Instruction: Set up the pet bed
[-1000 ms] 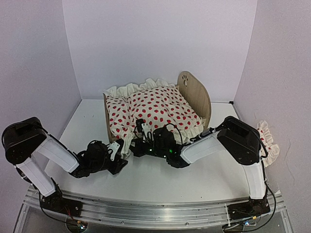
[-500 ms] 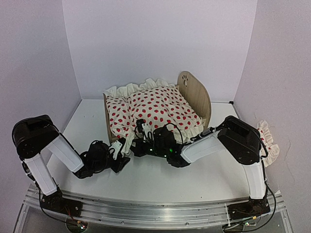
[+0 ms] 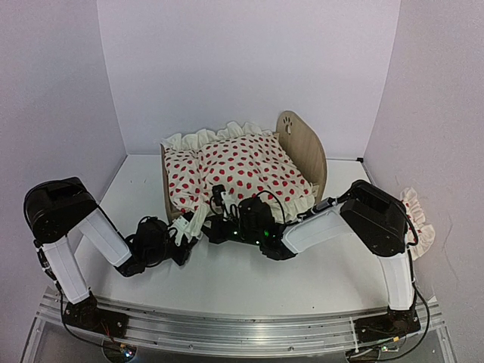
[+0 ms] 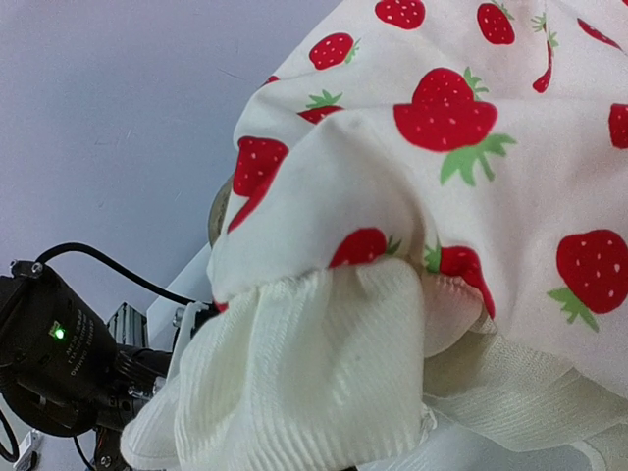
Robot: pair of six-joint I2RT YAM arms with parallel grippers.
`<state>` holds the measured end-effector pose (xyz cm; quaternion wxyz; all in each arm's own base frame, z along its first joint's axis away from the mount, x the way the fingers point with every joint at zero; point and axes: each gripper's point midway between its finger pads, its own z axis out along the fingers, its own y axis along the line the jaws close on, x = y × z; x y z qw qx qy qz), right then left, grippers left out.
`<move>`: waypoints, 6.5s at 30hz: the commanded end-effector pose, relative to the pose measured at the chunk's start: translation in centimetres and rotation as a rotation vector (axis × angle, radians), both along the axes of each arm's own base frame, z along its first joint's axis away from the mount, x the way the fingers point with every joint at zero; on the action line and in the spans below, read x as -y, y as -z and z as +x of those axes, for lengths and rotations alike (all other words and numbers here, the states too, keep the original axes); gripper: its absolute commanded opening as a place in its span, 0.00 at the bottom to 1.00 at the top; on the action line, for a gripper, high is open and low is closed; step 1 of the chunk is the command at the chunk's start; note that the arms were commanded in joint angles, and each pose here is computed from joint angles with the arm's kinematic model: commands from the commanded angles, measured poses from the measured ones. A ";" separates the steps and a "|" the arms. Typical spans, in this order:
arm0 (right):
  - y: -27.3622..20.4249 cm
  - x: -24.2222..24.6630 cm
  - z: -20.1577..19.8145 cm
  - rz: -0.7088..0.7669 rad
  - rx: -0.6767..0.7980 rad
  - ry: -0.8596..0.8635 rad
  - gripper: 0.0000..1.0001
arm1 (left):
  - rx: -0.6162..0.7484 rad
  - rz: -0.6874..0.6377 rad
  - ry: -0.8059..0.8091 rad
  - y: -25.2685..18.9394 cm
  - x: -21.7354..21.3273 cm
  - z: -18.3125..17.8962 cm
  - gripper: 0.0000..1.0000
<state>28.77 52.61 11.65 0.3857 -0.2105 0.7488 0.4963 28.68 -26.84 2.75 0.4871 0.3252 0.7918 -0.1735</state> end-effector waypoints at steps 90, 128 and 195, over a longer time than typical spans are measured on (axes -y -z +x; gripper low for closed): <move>10.5 -0.9 3.5 -0.672 0.240 -0.317 0.00 | -0.528 0.027 -0.462 -10.0 -15.5 4.6 0.00; 6.6 7.2 6.6 -0.514 -0.075 0.025 0.00 | -0.281 0.593 -0.119 -2.0 -23.2 6.4 0.00; -5.6 30.5 18.9 -1.166 -0.018 0.768 0.00 | 0.392 0.727 0.346 -11.8 -8.8 7.4 0.49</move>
